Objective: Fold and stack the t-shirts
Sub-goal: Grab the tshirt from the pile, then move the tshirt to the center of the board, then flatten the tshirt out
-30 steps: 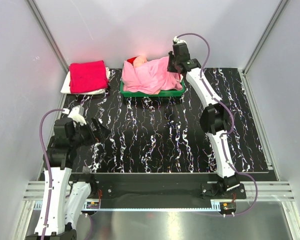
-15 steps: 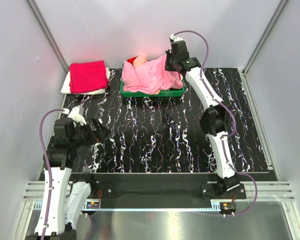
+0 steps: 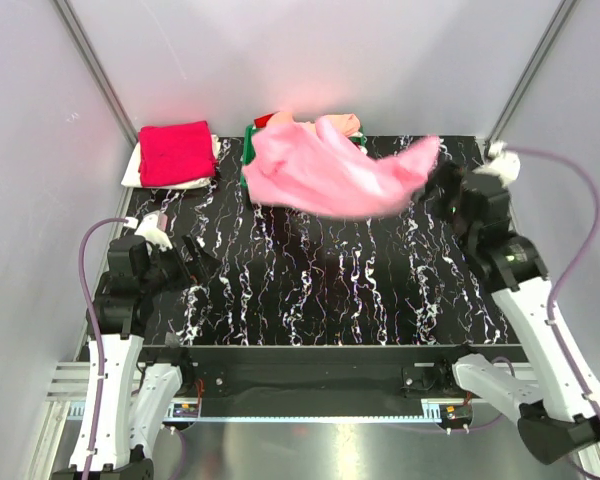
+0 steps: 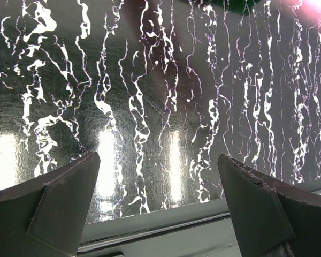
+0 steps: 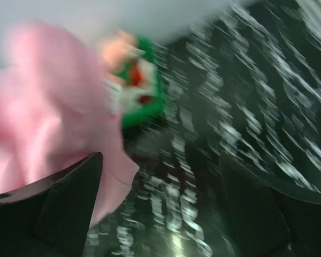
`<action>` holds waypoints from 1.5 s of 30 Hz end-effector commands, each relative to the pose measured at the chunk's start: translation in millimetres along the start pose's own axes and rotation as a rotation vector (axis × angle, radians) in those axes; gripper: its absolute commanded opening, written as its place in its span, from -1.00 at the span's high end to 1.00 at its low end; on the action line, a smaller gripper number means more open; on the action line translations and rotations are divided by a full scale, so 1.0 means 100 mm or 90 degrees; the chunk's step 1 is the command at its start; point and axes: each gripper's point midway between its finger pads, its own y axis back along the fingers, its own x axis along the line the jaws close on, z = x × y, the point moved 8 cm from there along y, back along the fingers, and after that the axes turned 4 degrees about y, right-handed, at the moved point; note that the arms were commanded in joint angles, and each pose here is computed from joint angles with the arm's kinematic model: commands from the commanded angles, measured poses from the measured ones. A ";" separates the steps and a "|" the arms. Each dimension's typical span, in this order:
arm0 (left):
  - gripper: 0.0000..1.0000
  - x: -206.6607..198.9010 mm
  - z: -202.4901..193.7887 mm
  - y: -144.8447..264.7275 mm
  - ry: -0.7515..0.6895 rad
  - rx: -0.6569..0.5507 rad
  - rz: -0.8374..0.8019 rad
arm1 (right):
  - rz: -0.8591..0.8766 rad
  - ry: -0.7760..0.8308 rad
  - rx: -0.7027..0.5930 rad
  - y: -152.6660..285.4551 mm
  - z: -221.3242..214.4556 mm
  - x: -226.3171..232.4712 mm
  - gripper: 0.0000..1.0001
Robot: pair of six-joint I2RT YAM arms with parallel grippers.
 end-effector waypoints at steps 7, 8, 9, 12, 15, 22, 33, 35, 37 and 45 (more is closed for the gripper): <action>-0.97 0.03 0.10 -0.06 0.040 -0.023 0.043 | -0.233 -0.027 0.299 -0.07 -1.28 -0.74 -0.99; -0.97 0.01 0.11 -0.09 0.047 -0.026 0.030 | -0.223 -0.034 0.280 -0.02 -1.21 -0.73 -0.99; -0.97 -0.02 0.11 -0.11 0.051 -0.018 0.013 | -0.221 -0.035 0.267 0.00 -1.16 -0.72 -0.99; -0.97 -0.04 0.08 -0.22 0.060 -0.005 0.007 | -0.215 -0.042 0.248 0.05 -1.13 -0.73 -0.99; -0.93 -0.17 0.07 -0.35 0.043 0.004 -0.002 | -0.181 -0.039 0.282 -0.06 -1.26 -0.68 -0.99; -0.88 -0.87 -0.17 -0.95 -0.054 0.116 -0.018 | -0.121 -0.045 0.428 -0.46 -1.68 -0.51 -0.93; -0.95 -1.46 -0.20 -2.31 -0.147 0.177 0.111 | -0.159 -0.056 0.418 -0.34 -1.65 -0.82 -1.00; -0.95 -1.49 -0.15 -2.43 -0.154 0.176 0.125 | -0.161 -0.054 0.415 -0.28 -1.63 -0.87 -0.99; -0.93 -1.46 -0.17 -2.61 -0.158 0.189 0.145 | -0.168 -0.055 0.414 -0.25 -1.62 -0.93 -0.99; 0.70 -1.48 -0.21 -2.89 -0.170 0.218 0.156 | -0.165 -0.062 0.419 -0.25 -1.61 -0.97 -0.99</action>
